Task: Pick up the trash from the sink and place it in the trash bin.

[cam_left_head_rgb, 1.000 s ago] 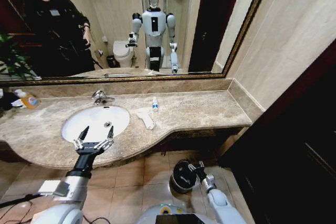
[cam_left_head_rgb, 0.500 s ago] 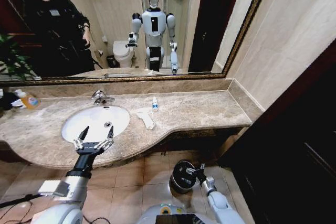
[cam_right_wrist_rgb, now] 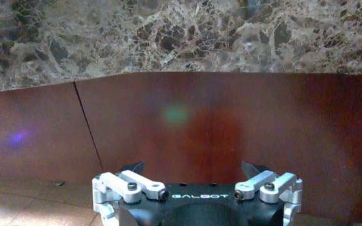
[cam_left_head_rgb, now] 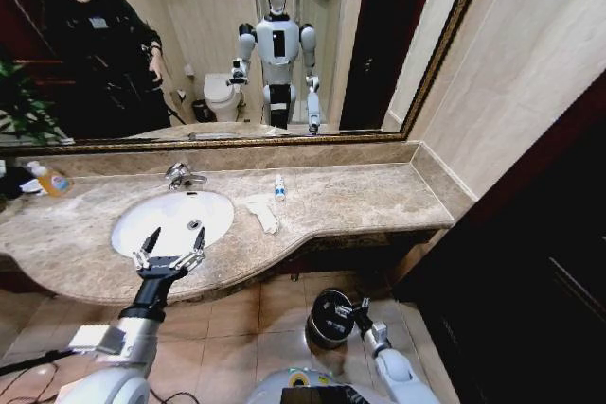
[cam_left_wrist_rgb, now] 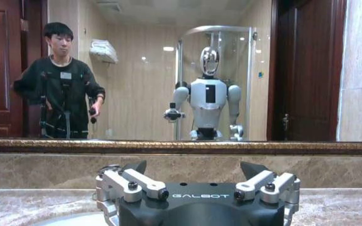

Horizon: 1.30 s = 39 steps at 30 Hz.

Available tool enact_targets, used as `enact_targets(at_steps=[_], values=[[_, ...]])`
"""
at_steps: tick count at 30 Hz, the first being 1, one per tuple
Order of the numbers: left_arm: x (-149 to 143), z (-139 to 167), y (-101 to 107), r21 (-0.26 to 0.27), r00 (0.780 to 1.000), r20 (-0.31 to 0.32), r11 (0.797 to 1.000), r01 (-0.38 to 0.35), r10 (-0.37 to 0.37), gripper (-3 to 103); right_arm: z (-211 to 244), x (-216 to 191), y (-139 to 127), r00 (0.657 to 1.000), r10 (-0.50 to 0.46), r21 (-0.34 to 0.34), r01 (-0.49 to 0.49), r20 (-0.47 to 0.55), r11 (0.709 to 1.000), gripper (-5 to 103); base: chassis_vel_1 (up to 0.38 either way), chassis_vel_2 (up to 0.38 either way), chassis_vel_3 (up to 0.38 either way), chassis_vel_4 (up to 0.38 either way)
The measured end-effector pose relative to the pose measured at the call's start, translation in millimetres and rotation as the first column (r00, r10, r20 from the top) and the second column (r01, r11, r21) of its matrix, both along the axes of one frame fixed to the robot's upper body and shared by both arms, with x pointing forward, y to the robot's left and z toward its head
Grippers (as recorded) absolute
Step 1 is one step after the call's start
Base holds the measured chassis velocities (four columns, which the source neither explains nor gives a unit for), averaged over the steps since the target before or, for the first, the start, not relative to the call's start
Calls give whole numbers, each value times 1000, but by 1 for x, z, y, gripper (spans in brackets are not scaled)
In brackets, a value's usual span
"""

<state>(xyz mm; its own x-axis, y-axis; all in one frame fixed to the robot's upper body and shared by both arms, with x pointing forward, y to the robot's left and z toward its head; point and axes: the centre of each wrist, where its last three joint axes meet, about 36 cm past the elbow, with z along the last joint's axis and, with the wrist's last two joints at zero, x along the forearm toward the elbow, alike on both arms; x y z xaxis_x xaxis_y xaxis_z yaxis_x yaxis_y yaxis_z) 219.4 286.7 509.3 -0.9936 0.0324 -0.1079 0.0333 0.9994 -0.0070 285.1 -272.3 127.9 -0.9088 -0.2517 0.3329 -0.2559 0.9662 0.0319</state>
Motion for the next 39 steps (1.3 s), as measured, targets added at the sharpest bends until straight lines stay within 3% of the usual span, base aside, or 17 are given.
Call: enact_targets(at_steps=[12, 17, 23, 26, 31, 39], values=[[0, 0, 0, 0, 1000, 0, 1000, 0, 0, 100, 49, -11, 6, 999, 4, 72, -7, 48, 997, 100, 0, 0, 0, 0], [0, 0, 0, 0, 1000, 0, 1000, 0, 0, 100, 102, -6, 9, 983, 29, 91, -46, 179, 995, 100, 0, 0, 0, 0], [0, 0, 0, 0, 1000, 0, 1000, 0, 0, 100, 150, -6, 23, 968, 42, 133, -77, 248, 988, 100, 0, 0, 0, 0], [0, 0, 0, 0, 1000, 0, 1000, 0, 0, 100, 200, -7, 35, 949, 66, 152, -117, 308, 981, 100, 0, 0, 0, 0], [0, 0, 0, 0, 1000, 0, 1000, 0, 0, 100, 232, -1, 42, 931, 110, 150, -171, 347, 974, 100, 0, 0, 0, 0], [0, 0, 0, 0, 1000, 0, 1000, 0, 0, 100, 268, 58, 42, 901, 218, 94, -271, 376, 958, 100, 0, 0, 0, 0]])
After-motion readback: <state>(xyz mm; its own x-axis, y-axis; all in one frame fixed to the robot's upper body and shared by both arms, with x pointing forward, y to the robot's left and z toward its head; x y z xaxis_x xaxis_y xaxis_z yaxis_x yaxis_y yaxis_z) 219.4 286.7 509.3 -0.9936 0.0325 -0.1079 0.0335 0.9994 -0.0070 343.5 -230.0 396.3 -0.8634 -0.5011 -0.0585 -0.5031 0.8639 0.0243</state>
